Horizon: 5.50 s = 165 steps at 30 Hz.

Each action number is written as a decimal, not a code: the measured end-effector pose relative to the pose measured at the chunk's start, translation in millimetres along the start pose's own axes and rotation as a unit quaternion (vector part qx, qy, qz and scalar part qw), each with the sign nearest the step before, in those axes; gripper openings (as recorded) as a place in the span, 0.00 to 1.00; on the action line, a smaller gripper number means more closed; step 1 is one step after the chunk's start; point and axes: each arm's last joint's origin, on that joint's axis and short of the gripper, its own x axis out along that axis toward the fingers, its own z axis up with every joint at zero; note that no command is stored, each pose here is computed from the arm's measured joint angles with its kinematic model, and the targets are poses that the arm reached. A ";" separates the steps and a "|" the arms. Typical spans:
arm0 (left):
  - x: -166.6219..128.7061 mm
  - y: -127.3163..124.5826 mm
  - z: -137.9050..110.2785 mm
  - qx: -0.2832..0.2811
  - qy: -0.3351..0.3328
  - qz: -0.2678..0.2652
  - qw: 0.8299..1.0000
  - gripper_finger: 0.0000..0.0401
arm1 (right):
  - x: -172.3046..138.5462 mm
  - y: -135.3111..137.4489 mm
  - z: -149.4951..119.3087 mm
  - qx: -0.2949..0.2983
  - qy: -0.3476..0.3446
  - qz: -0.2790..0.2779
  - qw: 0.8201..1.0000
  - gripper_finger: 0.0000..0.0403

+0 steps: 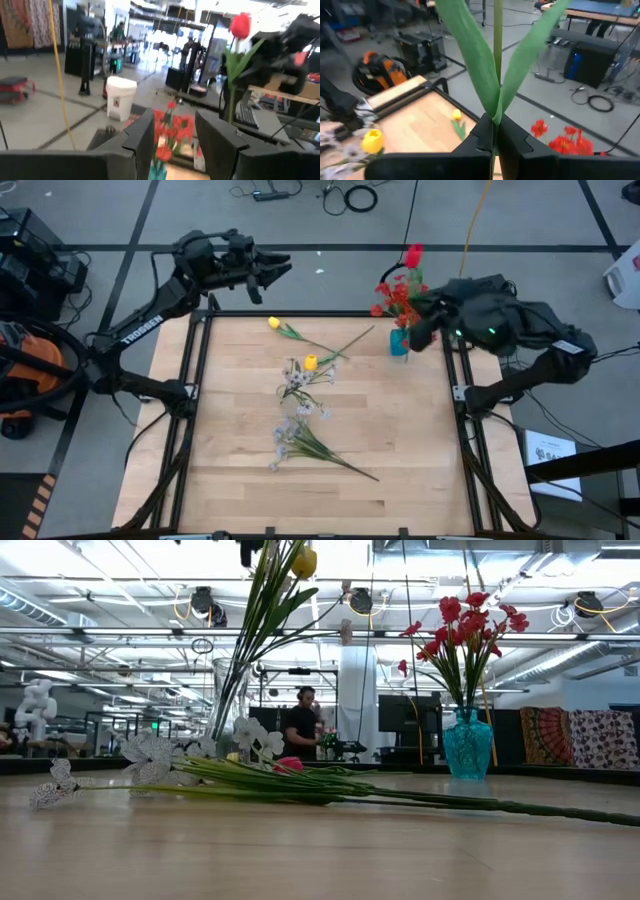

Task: Sort flowers into vase by color
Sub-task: Put the bottom red flower into the blue flower vase, then put the yellow flower into the transparent flower vase

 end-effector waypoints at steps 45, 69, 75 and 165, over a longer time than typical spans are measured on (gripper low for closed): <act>-12.7 3.2 -71.7 -0.120 -0.023 0.032 0.992 0.37 | -0.4 -68.8 -170.2 0.118 -0.187 -0.206 0.953 0.00; -12.7 3.4 -71.9 -0.105 -0.022 0.031 0.994 0.37 | 57.0 -47.3 -135.7 0.034 -0.162 -0.225 0.960 0.00; -12.6 2.6 -72.2 -0.098 -0.017 0.019 0.995 0.37 | 64.2 -55.4 -122.4 -0.001 -0.179 -0.222 0.959 0.00; 14.5 21.2 -139.6 -0.292 0.085 0.296 0.906 0.37 | 64.4 -24.1 -173.0 0.045 0.317 0.043 0.946 0.00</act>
